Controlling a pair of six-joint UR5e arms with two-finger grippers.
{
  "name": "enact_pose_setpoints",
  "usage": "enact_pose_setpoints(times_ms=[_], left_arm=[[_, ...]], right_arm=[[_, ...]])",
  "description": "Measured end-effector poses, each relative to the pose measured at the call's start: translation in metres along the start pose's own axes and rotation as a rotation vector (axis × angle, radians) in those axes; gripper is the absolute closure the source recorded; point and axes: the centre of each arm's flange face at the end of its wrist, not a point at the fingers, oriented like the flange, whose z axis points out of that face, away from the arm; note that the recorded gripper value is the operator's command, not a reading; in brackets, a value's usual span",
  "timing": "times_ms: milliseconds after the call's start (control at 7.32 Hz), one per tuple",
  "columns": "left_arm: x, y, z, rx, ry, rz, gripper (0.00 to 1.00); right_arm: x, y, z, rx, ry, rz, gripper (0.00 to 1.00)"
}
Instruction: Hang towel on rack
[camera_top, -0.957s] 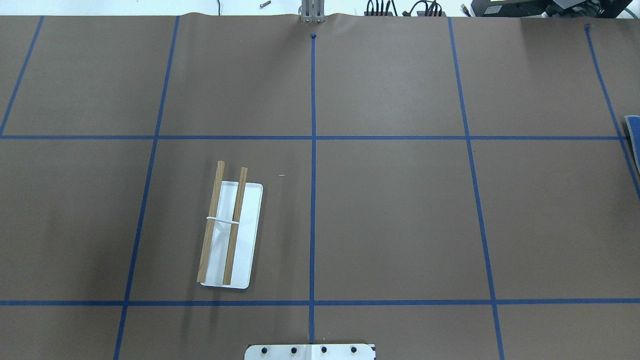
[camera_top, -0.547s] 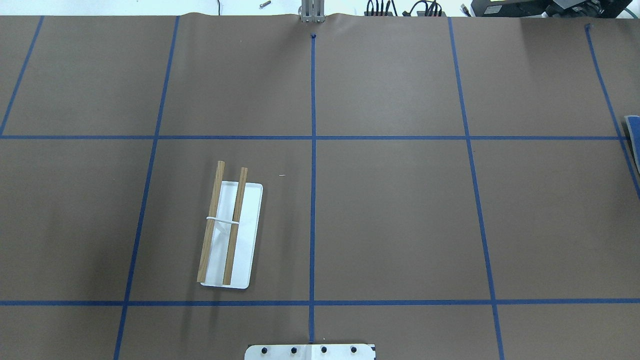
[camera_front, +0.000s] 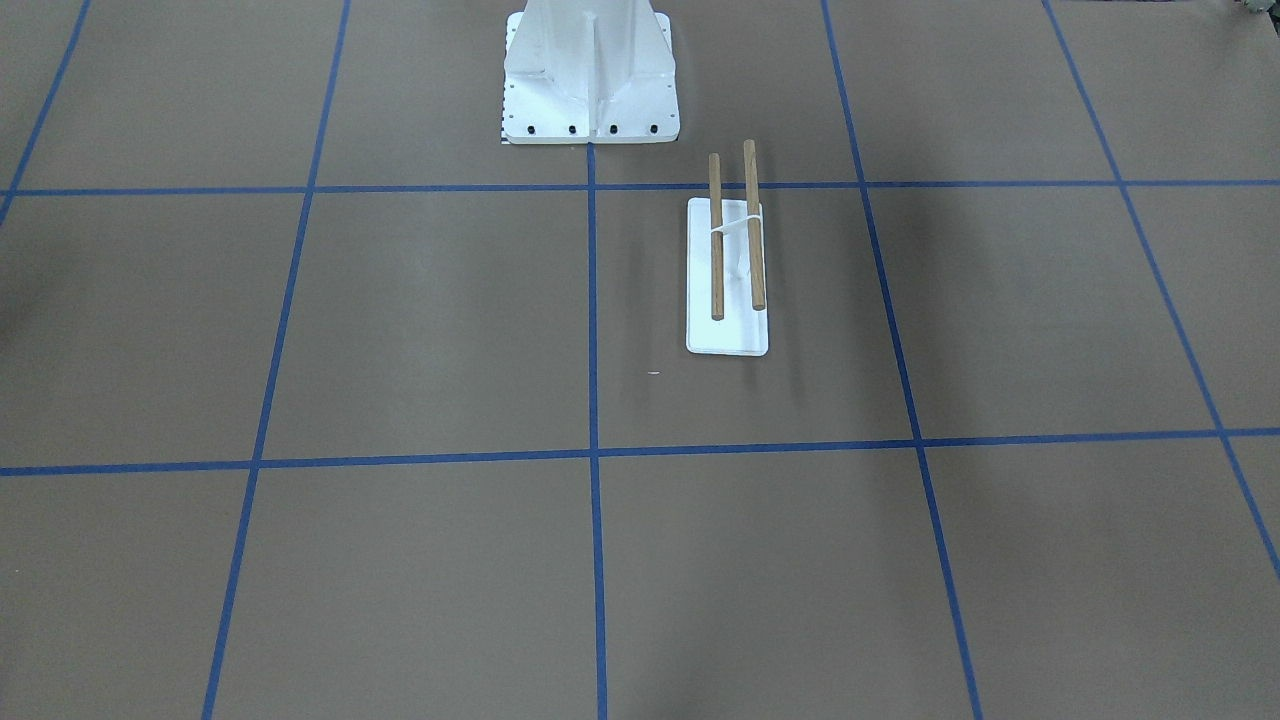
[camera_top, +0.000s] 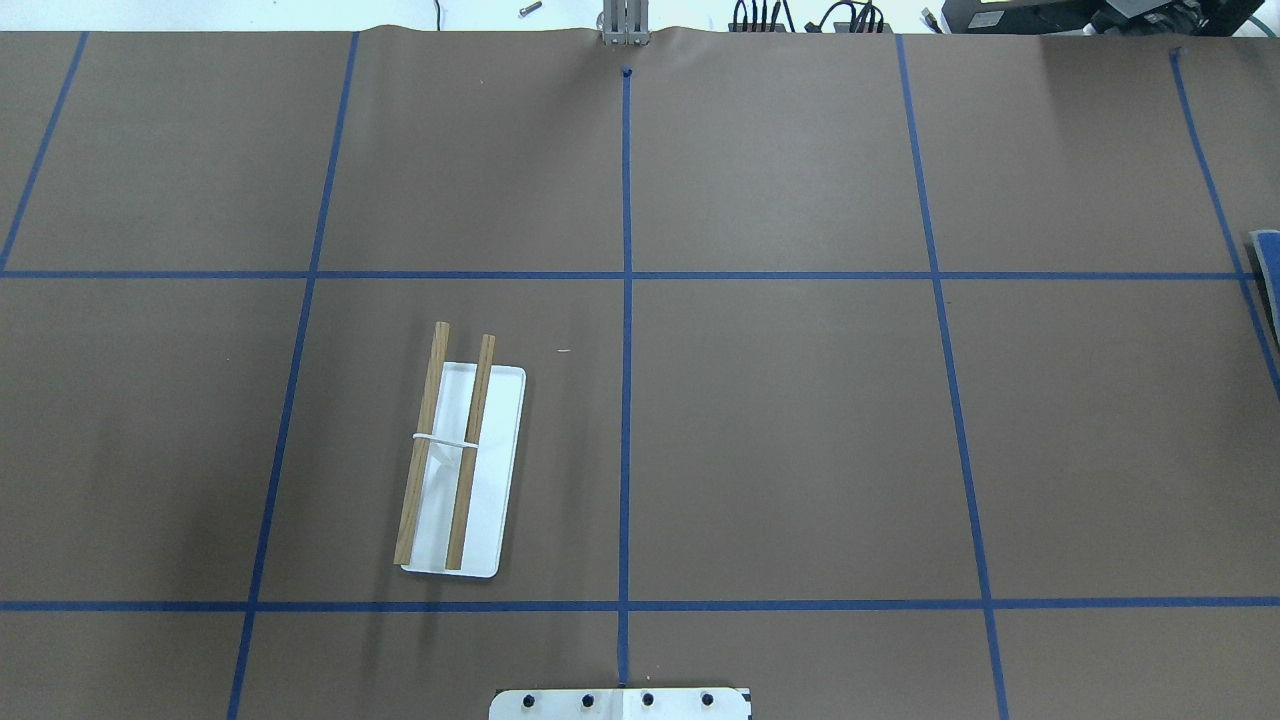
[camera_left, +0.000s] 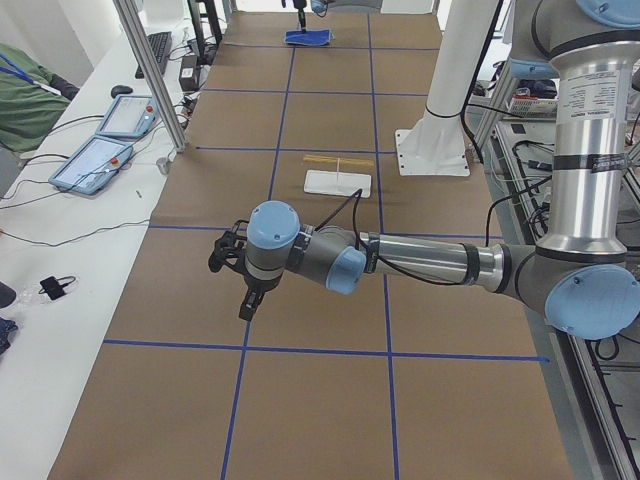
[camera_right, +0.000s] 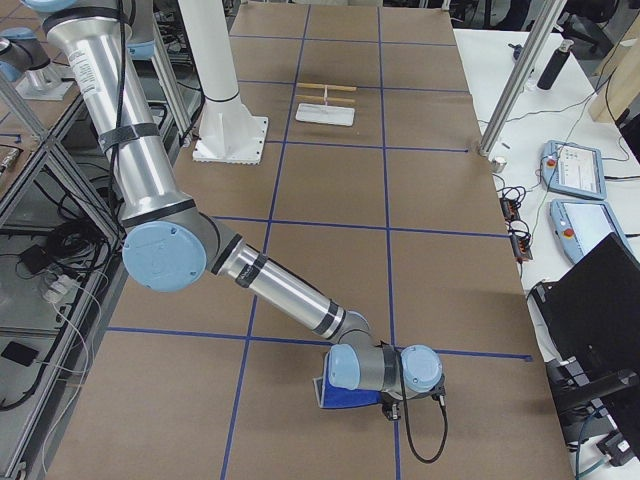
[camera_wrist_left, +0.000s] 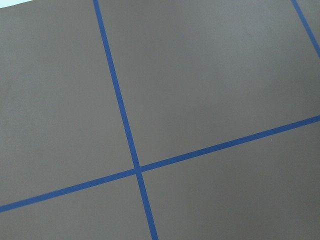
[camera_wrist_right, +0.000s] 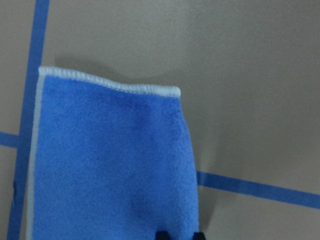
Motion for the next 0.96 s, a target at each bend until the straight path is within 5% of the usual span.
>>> enact_pose_setpoints(times_ms=[410, 683, 957], left_arm=[[0.000, 0.000, 0.000, 0.000, 0.001, 0.000, 0.02], [0.002, -0.001, -0.002, 0.006, 0.002, 0.003, 0.02], [0.010, -0.008, -0.006, 0.039, 0.010, 0.036, 0.02]], right_arm=[[-0.015, -0.016, -0.020, 0.056, -0.012, -0.049, 1.00], [-0.045, -0.035, -0.075, 0.176, -0.067, -0.129, 1.00], [-0.121, -0.057, -0.149, 0.324, -0.137, -0.309, 1.00]])
